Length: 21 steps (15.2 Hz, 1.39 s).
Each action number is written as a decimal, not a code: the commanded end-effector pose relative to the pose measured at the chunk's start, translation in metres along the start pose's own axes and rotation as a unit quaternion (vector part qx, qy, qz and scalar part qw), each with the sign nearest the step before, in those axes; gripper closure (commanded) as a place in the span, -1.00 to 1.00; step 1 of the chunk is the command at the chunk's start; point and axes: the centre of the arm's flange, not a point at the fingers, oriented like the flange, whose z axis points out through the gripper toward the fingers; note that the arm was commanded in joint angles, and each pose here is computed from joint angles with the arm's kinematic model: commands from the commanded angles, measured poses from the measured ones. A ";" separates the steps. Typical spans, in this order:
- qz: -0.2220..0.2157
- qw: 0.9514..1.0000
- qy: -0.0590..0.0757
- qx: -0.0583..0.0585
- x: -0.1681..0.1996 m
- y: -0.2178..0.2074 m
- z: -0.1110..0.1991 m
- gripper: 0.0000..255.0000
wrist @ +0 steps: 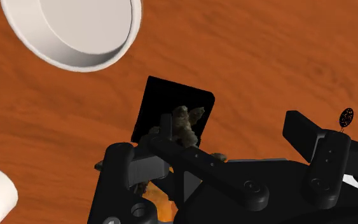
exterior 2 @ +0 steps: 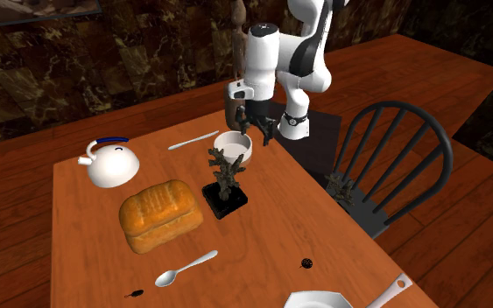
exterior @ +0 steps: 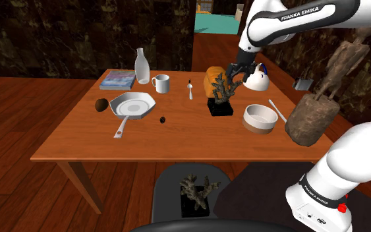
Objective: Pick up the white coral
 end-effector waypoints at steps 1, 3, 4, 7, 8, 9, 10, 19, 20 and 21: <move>0.024 1.000 0.000 -0.002 0.019 0.008 0.016 -1.00; 0.047 0.999 -0.001 -0.003 0.038 0.017 0.032 -1.00; 0.059 0.998 -0.001 -0.004 0.047 0.022 0.040 -1.00; 0.070 0.998 -0.002 -0.005 0.055 0.028 0.058 -1.00; 0.070 0.998 -0.002 -0.005 0.055 0.028 0.063 -1.00; 0.070 0.998 -0.002 -0.005 0.054 0.028 0.068 -1.00; 0.070 0.998 -0.002 -0.005 0.054 0.028 0.073 -1.00; 0.070 0.998 -0.002 -0.005 0.052 0.028 0.087 1.00; 0.070 0.998 -0.002 -0.005 0.052 0.028 0.087 1.00; 0.070 0.998 -0.002 -0.005 0.052 0.028 0.087 1.00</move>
